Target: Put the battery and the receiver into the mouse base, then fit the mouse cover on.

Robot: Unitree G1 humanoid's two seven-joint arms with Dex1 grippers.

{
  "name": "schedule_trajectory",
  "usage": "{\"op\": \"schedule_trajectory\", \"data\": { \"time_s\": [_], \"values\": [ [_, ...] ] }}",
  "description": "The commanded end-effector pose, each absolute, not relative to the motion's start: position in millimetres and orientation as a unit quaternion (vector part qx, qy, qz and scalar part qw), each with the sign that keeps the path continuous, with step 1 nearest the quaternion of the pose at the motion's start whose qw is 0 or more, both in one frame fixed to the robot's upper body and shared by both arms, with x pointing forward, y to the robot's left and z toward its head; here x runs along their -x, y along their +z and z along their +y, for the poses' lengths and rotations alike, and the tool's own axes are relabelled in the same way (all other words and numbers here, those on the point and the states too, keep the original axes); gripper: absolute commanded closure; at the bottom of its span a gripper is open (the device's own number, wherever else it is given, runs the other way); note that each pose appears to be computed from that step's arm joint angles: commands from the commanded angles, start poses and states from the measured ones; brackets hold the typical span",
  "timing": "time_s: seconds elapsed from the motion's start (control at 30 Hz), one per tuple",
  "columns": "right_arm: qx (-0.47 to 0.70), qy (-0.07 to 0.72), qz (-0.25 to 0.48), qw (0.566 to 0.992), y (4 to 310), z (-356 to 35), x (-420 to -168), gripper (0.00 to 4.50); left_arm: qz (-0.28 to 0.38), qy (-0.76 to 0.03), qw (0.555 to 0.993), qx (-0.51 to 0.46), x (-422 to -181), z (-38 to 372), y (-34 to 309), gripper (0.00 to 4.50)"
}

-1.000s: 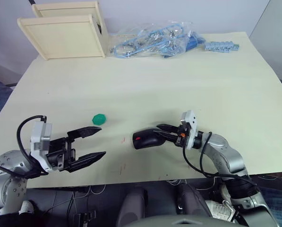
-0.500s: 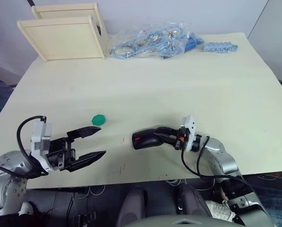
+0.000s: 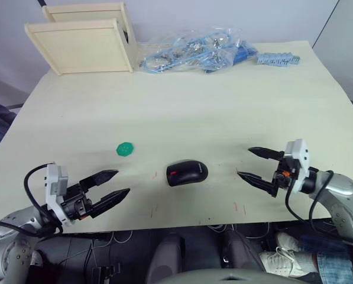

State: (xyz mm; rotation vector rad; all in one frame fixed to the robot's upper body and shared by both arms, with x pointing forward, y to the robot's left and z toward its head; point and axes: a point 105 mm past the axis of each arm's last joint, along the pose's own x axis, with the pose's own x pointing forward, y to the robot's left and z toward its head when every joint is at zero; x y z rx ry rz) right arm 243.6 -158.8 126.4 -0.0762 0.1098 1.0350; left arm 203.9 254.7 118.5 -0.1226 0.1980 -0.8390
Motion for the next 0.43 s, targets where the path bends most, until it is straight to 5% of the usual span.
{"op": "schedule_trajectory", "data": {
  "time_s": [0.03,0.43],
  "values": [
    [0.055,0.434,0.040,0.898,142,-202,-234,0.04,0.101,-0.350,0.930,0.048,-196,271,116,0.00],
    [0.069,0.400,0.067,0.911,122,-223,-221,0.04,0.123,-0.313,0.941,0.029,-188,279,103,0.00]
  ]
}}
